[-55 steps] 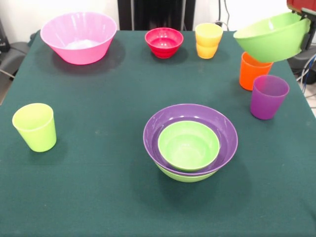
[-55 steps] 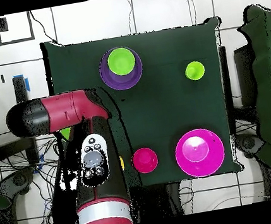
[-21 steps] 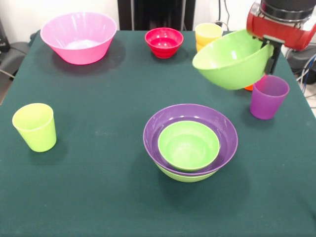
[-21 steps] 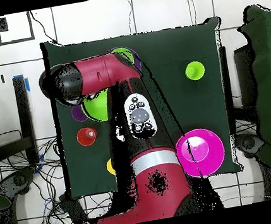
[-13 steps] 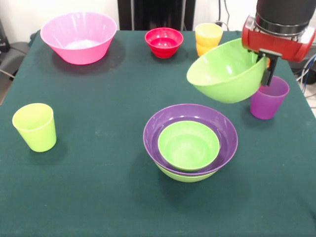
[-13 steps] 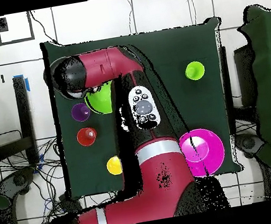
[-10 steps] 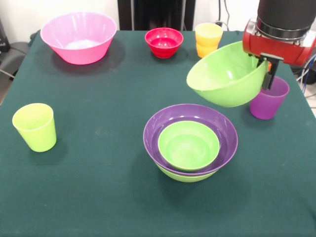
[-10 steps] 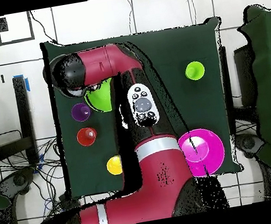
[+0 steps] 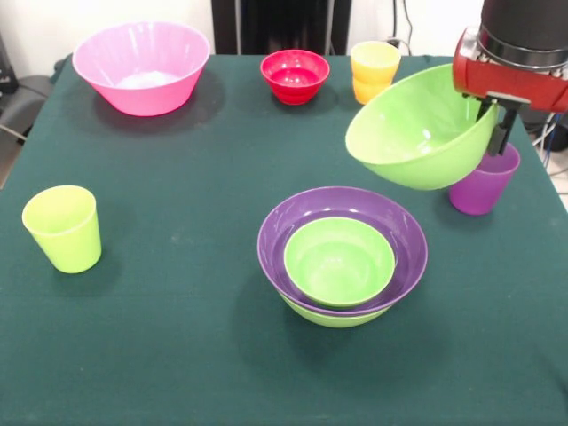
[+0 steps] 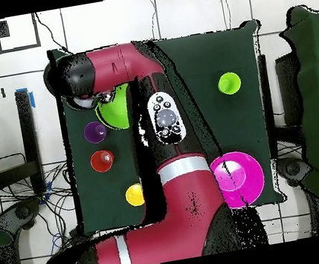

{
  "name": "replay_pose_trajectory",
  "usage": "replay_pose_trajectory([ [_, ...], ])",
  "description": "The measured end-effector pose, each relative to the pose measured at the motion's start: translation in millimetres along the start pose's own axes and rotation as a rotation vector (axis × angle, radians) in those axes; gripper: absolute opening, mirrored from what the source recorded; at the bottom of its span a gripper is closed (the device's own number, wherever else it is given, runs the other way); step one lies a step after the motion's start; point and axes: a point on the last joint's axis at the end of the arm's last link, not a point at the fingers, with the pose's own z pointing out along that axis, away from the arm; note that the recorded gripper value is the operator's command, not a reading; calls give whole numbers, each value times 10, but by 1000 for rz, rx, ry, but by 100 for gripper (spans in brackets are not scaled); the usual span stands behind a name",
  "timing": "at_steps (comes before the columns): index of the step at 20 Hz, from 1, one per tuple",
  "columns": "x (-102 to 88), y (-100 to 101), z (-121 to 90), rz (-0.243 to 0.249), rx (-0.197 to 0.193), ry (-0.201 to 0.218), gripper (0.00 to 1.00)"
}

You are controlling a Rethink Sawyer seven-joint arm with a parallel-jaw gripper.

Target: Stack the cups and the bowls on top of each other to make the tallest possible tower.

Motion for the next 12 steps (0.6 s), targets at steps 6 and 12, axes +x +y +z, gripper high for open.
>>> replay_pose_trajectory([
  [6, -141, -50, -155, -12, 3, 16, 0],
  [12, -338, -129, -344, -25, 7, 12, 0],
])
